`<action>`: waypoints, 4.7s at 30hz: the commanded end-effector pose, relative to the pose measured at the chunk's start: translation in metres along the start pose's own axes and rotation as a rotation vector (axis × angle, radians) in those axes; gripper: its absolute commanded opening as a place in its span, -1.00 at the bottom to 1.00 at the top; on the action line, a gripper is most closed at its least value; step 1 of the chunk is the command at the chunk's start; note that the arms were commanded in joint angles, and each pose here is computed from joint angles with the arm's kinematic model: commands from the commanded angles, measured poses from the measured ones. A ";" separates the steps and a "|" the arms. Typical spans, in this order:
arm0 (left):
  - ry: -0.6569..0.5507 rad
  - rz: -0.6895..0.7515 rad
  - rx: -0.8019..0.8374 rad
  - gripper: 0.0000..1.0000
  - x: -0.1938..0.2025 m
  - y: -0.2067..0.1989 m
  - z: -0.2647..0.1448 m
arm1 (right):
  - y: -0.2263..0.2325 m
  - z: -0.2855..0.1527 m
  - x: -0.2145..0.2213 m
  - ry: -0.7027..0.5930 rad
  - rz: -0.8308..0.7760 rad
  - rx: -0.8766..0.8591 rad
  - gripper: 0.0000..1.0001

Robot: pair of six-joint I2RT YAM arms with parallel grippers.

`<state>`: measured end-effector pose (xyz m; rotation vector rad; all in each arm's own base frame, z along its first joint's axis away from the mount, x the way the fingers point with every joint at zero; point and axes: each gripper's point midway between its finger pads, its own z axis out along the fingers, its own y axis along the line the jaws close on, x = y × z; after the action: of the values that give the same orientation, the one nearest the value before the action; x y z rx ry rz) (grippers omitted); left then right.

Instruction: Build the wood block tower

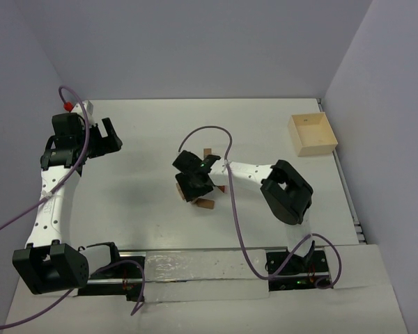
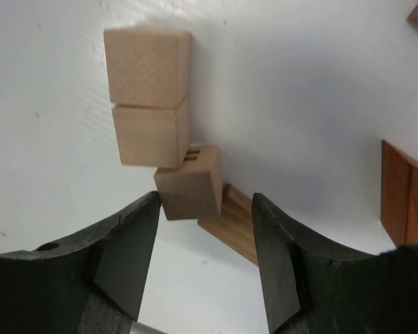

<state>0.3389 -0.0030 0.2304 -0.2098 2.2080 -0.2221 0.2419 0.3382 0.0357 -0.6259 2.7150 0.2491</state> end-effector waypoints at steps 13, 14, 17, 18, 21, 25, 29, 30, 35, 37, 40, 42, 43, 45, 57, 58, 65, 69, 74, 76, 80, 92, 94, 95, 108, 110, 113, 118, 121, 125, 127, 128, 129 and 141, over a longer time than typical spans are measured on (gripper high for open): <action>-0.035 0.006 0.013 0.98 -0.010 -0.001 0.001 | 0.016 -0.007 -0.035 -0.336 0.050 -0.023 0.26; -0.034 0.005 0.013 0.98 -0.010 -0.001 0.002 | 0.015 -0.006 -0.033 -0.326 0.053 -0.014 0.25; -0.034 0.003 0.013 0.99 -0.011 -0.001 0.002 | 0.014 -0.005 -0.030 -0.312 0.058 0.002 0.23; -0.034 0.004 0.011 0.99 -0.011 -0.001 0.002 | 0.012 -0.005 -0.030 -0.314 0.059 0.005 0.22; -0.034 0.004 0.011 0.99 -0.010 0.000 0.001 | 0.009 -0.004 -0.031 -0.321 0.060 0.021 0.16; -0.038 0.005 0.008 0.99 -0.011 0.000 0.001 | 0.010 -0.004 -0.029 -0.307 0.061 0.024 0.11; -0.040 0.006 0.009 0.99 -0.011 0.000 0.000 | 0.006 -0.006 -0.025 -0.308 0.065 0.034 0.02; -0.042 0.007 0.008 0.99 -0.011 0.000 0.000 | 0.005 -0.007 -0.025 -0.310 0.067 0.035 -0.09; -0.042 0.007 0.005 0.98 -0.011 0.000 0.000 | 0.007 -0.015 -0.029 -0.312 0.070 0.026 -0.64; -0.042 0.007 0.006 0.99 -0.011 0.000 0.000 | 0.007 -0.022 -0.032 -0.320 0.070 0.026 -0.91; -0.041 0.003 0.003 0.98 -0.011 0.001 0.001 | 0.001 -0.052 -0.045 -0.372 0.089 0.044 -1.00; -0.046 0.010 -0.002 0.99 -0.015 0.001 0.001 | -0.007 -0.070 -0.057 -0.406 0.119 0.062 -1.00; -0.044 0.012 -0.005 0.99 -0.017 0.002 0.001 | -0.011 -0.077 -0.062 -0.416 0.134 0.069 -1.00; -0.045 0.013 -0.010 0.98 -0.019 0.002 0.002 | -0.018 -0.087 -0.070 -0.426 0.163 0.067 -1.00; -0.065 0.009 -0.010 0.99 -0.021 0.002 0.002 | -0.067 -0.086 -0.091 -0.341 0.322 0.129 -1.00; -0.063 0.009 -0.010 0.98 -0.020 0.003 0.002 | -0.067 -0.085 -0.093 -0.347 0.326 0.127 -1.00; -0.069 0.017 -0.016 0.99 -0.018 0.004 0.000 | -0.076 -0.073 -0.107 -0.353 0.351 0.158 -1.00; -0.071 0.016 -0.012 0.99 -0.018 0.003 0.001 | -0.080 -0.055 -0.105 -0.319 0.356 0.175 -1.00; -0.065 0.017 -0.011 0.99 -0.017 0.004 0.002 | -0.080 -0.047 -0.107 -0.317 0.355 0.172 -1.00; -0.063 0.016 -0.010 0.98 -0.016 0.004 0.003 | -0.081 -0.045 -0.108 -0.320 0.358 0.171 -1.00; -0.063 0.014 -0.008 0.99 -0.016 0.003 0.003 | -0.085 -0.039 -0.111 -0.316 0.363 0.177 -1.00; -0.060 0.011 -0.003 0.99 -0.016 0.003 0.005 | -0.094 -0.031 -0.117 -0.315 0.367 0.180 -1.00; -0.060 0.011 -0.003 0.98 -0.016 0.002 0.005 | -0.095 -0.032 -0.120 -0.319 0.372 0.181 -1.00; -0.059 0.011 -0.003 0.98 -0.016 0.002 0.005 | -0.096 -0.032 -0.122 -0.322 0.372 0.181 -1.00; -0.062 0.012 -0.003 0.99 -0.015 0.002 0.004 | -0.105 -0.024 -0.127 -0.319 0.383 0.205 -1.00; -0.065 0.013 -0.004 0.98 -0.015 0.003 0.003 | -0.105 -0.023 -0.128 -0.316 0.380 0.205 -1.00; -0.064 0.013 -0.004 0.99 -0.015 0.003 0.003 | -0.107 -0.020 -0.127 -0.309 0.383 0.210 -1.00; -0.062 0.013 0.000 0.99 -0.013 0.002 0.003 | -0.109 -0.020 -0.129 -0.313 0.393 0.212 -1.00; -0.064 0.012 0.000 0.99 -0.014 0.002 0.003 | -0.110 -0.021 -0.130 -0.311 0.395 0.210 -1.00; -0.064 0.012 0.001 0.99 -0.014 0.002 0.003 | -0.110 -0.023 -0.131 -0.315 0.393 0.211 -1.00; -0.063 0.012 0.002 0.99 -0.014 0.002 0.003 | -0.110 -0.024 -0.133 -0.319 0.391 0.212 -1.00; -0.066 0.011 0.002 0.99 -0.015 0.001 0.003 | -0.110 -0.023 -0.134 -0.319 0.389 0.213 -1.00; -0.065 0.012 0.002 0.99 -0.015 0.002 0.003 | -0.111 -0.023 -0.135 -0.320 0.389 0.215 -1.00; -0.064 0.014 0.003 0.99 -0.014 0.001 0.003 | -0.114 -0.018 -0.136 -0.309 0.396 0.220 -1.00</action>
<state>0.3462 -0.0003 0.2225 -0.2163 2.2125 -0.2098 0.3876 0.2844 0.0821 -0.0077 2.5316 0.1286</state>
